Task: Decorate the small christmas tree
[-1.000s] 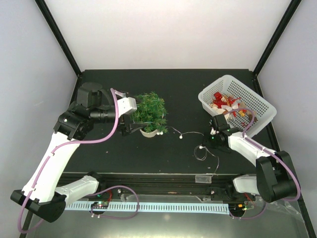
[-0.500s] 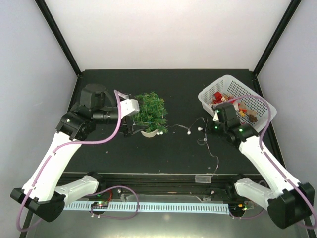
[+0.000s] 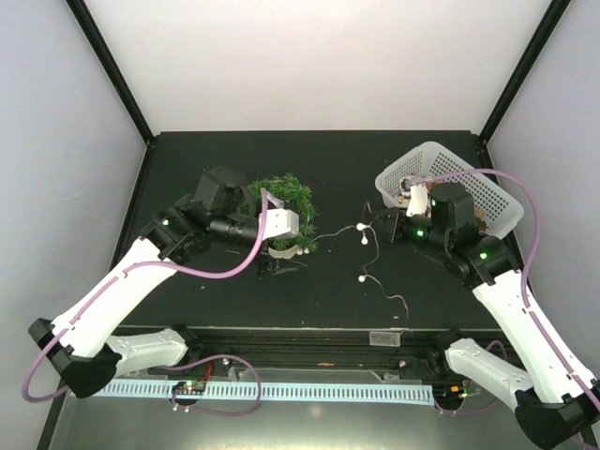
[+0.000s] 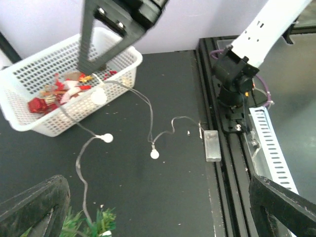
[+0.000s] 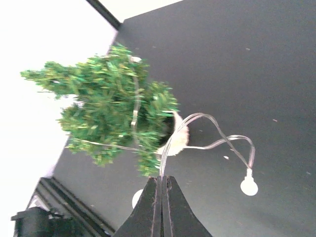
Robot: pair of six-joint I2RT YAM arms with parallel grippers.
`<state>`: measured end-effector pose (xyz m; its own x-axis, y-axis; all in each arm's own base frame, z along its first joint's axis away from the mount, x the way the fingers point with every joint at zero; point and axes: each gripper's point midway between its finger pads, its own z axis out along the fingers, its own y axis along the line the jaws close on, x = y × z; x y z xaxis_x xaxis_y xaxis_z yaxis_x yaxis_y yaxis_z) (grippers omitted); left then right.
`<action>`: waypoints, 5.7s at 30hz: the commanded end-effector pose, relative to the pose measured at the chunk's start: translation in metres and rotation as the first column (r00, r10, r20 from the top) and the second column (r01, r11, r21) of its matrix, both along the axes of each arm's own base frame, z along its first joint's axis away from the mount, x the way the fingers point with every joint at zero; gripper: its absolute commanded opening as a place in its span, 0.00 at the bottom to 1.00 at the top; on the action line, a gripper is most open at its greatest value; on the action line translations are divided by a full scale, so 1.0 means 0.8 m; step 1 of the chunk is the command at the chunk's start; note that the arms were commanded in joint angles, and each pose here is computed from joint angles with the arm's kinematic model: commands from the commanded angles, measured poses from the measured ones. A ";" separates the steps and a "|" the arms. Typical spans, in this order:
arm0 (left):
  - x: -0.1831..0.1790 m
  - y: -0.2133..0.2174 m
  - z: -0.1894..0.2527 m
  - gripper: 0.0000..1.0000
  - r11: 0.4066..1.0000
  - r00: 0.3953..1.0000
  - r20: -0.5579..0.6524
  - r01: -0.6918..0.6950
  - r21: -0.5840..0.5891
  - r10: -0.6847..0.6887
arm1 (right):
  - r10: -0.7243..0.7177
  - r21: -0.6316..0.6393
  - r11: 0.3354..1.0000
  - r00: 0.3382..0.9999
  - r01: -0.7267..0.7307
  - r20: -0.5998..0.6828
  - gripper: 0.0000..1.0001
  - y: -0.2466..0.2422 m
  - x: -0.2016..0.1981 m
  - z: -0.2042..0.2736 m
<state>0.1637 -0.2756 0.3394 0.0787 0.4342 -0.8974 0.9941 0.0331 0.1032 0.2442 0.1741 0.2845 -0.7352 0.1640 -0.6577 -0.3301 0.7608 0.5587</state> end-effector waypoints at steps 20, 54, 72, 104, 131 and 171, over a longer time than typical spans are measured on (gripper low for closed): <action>0.021 -0.108 -0.012 0.87 0.991 0.987 -0.133 0.075 -0.107 -0.089 | 0.201 0.323 0.913 0.963 -0.250 0.178 0.01 0.074 -0.016 0.148; -0.001 -0.154 -0.009 0.05 0.906 0.874 -0.331 0.236 -0.352 -0.356 | 0.178 0.436 0.867 0.967 -0.242 0.184 0.01 0.076 -0.020 0.173; -0.024 -0.108 -0.016 0.02 0.948 0.927 -0.231 0.256 -0.190 -0.296 | 0.085 0.387 0.912 0.985 -0.138 0.150 0.01 0.061 -0.005 0.146; -0.023 0.112 0.086 0.02 0.970 0.863 0.472 -0.236 0.064 0.179 | 0.099 0.277 0.950 0.979 -0.146 0.178 0.01 0.074 0.029 0.132; 0.028 0.150 0.168 0.02 0.890 0.650 0.677 -0.456 -0.017 0.346 | 0.544 0.028 0.819 0.790 -0.574 0.284 0.49 0.217 -0.055 0.114; 0.075 0.186 0.217 0.02 0.796 0.472 0.753 -0.595 -0.111 0.458 | 0.407 -0.225 0.911 0.839 -0.345 0.361 0.01 0.232 0.020 0.131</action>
